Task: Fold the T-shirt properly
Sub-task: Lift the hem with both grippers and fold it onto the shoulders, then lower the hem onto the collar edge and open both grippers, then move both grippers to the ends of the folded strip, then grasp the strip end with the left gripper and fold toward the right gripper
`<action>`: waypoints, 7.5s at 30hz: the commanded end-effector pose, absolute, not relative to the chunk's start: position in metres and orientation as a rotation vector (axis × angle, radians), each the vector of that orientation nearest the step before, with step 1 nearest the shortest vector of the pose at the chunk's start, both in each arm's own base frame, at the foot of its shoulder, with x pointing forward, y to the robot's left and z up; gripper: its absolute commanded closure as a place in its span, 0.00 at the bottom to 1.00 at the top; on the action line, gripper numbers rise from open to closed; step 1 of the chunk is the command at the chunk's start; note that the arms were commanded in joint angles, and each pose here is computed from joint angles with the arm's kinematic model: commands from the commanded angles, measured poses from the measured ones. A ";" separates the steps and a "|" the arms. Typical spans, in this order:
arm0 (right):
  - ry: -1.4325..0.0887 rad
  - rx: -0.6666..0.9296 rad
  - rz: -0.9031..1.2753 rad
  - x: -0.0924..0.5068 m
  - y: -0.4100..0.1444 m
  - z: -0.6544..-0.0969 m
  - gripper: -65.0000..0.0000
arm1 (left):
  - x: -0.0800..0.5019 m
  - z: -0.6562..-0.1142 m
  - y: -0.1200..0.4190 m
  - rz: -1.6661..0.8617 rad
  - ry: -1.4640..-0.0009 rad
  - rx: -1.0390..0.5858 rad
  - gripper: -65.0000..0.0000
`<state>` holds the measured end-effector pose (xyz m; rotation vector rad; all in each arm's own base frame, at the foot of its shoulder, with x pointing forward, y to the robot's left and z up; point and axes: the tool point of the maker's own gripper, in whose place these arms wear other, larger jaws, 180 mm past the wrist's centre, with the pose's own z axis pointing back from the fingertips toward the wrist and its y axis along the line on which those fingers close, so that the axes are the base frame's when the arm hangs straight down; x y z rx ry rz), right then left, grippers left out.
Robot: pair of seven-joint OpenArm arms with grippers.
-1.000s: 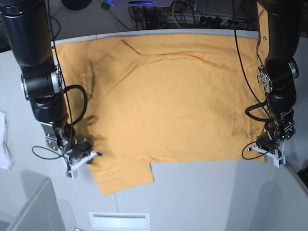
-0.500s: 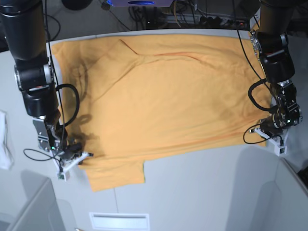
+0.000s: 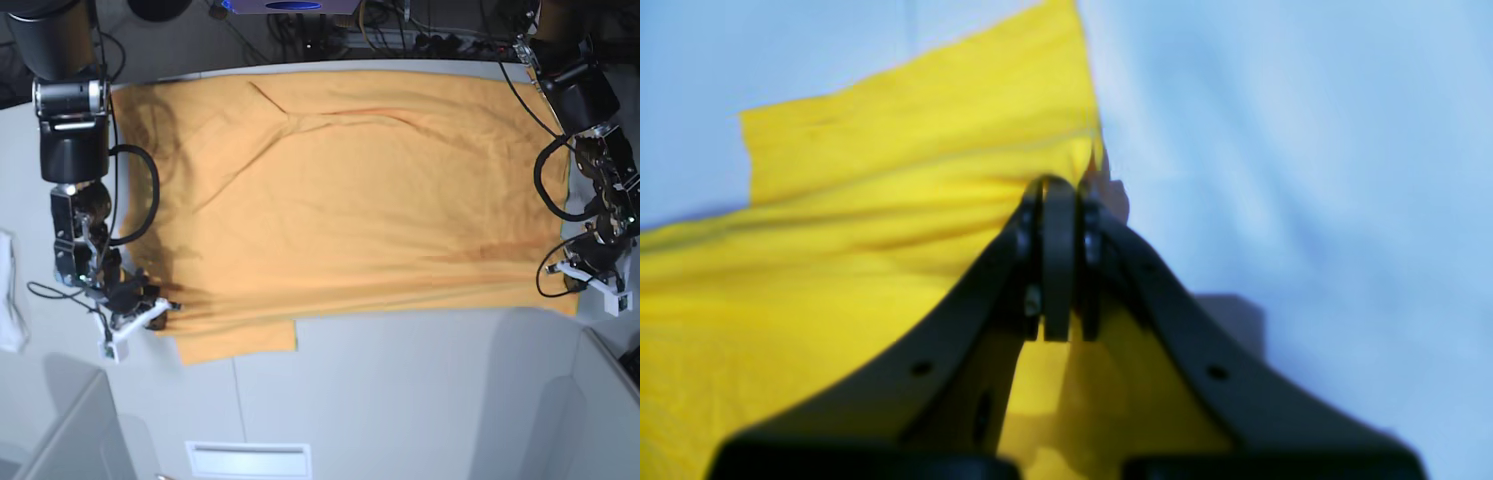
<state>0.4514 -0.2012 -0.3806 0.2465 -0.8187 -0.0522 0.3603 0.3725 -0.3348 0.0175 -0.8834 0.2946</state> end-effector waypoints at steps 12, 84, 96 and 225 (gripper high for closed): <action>-0.862 0.254 -0.091 0.414 -0.224 -0.341 1.00 | 0.320 -0.311 0.365 0.281 -0.973 -0.043 1.00; -0.615 0.139 -0.209 0.191 -0.244 -0.379 0.62 | 0.172 -0.340 0.355 0.142 -0.679 0.091 0.77; -0.659 0.142 -0.162 0.189 -0.233 -0.361 0.53 | 0.186 -0.316 0.333 0.115 -0.775 0.072 0.25; -0.819 0.244 -0.088 0.265 -0.170 -0.340 1.00 | 0.266 -0.334 0.259 0.004 -0.878 -0.134 1.00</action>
